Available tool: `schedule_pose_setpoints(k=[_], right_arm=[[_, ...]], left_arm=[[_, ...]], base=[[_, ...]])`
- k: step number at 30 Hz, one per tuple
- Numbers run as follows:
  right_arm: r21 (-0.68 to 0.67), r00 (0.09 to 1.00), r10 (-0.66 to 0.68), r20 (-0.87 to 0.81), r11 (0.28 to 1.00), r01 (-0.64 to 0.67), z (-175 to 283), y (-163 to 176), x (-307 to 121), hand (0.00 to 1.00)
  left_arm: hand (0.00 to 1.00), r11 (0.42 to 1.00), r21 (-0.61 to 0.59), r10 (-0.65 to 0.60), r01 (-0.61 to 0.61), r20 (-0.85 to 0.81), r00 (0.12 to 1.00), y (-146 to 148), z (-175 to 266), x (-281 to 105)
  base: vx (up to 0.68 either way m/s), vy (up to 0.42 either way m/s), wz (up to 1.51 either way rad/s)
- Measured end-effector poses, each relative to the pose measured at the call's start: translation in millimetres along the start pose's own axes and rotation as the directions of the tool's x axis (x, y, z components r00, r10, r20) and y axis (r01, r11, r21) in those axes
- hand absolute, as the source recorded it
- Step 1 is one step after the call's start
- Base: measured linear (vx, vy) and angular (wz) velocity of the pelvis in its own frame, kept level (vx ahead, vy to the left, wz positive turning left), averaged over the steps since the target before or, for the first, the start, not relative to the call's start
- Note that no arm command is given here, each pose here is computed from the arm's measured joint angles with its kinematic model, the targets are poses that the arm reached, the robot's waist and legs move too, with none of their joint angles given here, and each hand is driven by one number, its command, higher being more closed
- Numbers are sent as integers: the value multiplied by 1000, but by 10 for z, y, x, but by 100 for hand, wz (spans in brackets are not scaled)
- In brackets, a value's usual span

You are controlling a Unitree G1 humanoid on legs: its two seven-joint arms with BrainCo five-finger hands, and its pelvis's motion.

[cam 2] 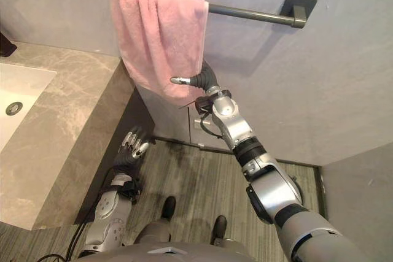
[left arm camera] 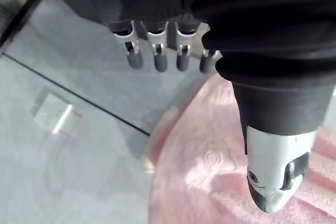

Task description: Organize washtable

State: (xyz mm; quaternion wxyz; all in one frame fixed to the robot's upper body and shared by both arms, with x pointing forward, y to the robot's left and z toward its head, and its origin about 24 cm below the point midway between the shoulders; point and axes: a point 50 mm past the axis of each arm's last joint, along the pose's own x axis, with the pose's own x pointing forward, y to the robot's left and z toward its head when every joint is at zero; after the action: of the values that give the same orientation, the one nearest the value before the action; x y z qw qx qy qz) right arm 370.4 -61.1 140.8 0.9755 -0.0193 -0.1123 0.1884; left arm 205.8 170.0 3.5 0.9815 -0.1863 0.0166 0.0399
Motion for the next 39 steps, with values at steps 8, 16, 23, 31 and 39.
schedule_pose_setpoints(k=[8, 16, 23, 31, 39], right_arm=[[-1, 997, -54, -47, 999, 54, -108, -96, -21, 100], [36, 989, -138, -55, 989, 140, -139, -242, -66, 100], [68, 978, -199, -55, 977, 203, -162, -353, -127, 100], [88, 976, -216, -10, 972, 216, -84, -377, -160, 100], [97, 977, -214, 2, 972, 212, -112, -343, -235, 100]], left_arm=[[0, 1000, -6, 22, -21, 214, 977, -18, 456, 147], [0, 980, 189, -28, -67, 458, 889, -140, 1102, 543], [0, 964, 190, 62, -187, 522, 851, -26, 1324, 735], [0, 945, 186, 127, -270, 553, 824, 62, 1425, 785], [0, 918, 212, 188, -336, 514, 837, 163, 1369, 879]], base=[[1, 1, -2], [-3, 8, -11], [-13, 10, -18], [-14, 10, -11], [5, 6, -7]])
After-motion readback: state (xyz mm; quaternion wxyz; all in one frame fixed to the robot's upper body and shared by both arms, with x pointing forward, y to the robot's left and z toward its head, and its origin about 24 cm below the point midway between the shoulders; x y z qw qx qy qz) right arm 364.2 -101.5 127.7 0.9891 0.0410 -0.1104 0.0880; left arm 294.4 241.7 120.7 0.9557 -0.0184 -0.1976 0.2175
